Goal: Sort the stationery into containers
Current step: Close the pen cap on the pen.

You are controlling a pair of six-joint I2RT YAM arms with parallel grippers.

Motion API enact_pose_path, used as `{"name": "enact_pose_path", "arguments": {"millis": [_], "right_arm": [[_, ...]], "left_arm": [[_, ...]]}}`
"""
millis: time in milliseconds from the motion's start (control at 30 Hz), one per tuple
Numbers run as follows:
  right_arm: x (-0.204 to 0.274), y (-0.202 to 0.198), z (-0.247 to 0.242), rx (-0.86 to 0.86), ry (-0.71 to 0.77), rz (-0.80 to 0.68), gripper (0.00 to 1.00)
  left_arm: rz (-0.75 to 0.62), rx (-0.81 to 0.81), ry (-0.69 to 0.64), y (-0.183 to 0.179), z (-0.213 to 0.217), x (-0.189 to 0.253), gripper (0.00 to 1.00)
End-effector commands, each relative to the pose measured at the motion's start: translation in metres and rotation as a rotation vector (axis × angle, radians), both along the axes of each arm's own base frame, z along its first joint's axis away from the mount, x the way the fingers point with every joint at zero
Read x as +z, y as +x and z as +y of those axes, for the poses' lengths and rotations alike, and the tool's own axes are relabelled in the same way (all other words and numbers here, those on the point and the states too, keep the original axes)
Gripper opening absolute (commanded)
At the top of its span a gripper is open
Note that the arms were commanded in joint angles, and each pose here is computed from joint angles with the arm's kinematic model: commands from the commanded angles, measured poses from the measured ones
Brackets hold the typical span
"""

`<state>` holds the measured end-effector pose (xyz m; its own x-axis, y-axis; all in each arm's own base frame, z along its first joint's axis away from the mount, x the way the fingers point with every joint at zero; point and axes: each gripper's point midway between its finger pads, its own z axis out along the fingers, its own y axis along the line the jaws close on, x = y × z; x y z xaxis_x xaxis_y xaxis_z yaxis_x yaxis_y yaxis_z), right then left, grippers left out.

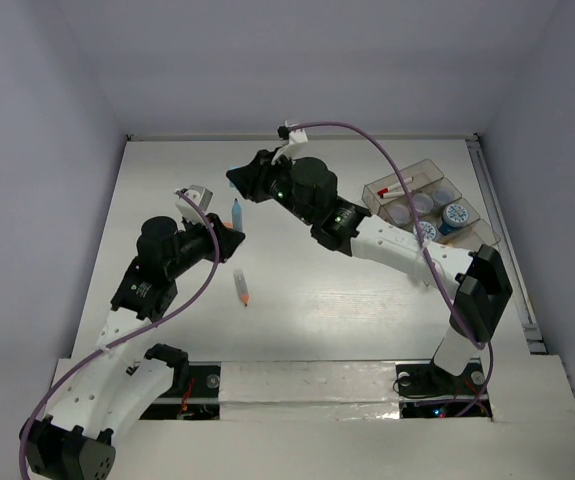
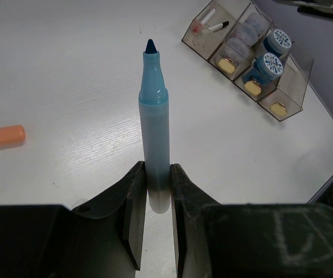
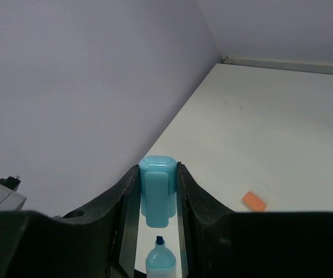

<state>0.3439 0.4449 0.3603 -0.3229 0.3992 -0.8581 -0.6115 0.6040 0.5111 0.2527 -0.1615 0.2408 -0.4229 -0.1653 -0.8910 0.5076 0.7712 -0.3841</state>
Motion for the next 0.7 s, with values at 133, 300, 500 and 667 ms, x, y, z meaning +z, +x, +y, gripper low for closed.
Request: {"name": "enact_pose_path", "arguments": {"millis": [133, 300, 500, 667], "right_arm": [[0.032, -0.014, 0.010, 0.029, 0.057, -0.057, 0.00], [0.024, -0.015, 0.011, 0.021, 0.032, -0.048, 0.00], [0.017, -0.013, 0.006, -0.006, 0.008, -0.047, 0.00], [0.013, -0.017, 0.009, 0.004, 0.000, -0.042, 0.00]], "left_arm": [[-0.057, -0.003, -0.006, 0.002, -0.001, 0.016, 0.00], [-0.058, 0.005, -0.006, 0.003, 0.000, 0.017, 0.00], [-0.058, 0.012, -0.002, 0.004, 0.001, 0.016, 0.00], [-0.057, 0.013, -0.002, 0.004, 0.001, 0.016, 0.00]]}}
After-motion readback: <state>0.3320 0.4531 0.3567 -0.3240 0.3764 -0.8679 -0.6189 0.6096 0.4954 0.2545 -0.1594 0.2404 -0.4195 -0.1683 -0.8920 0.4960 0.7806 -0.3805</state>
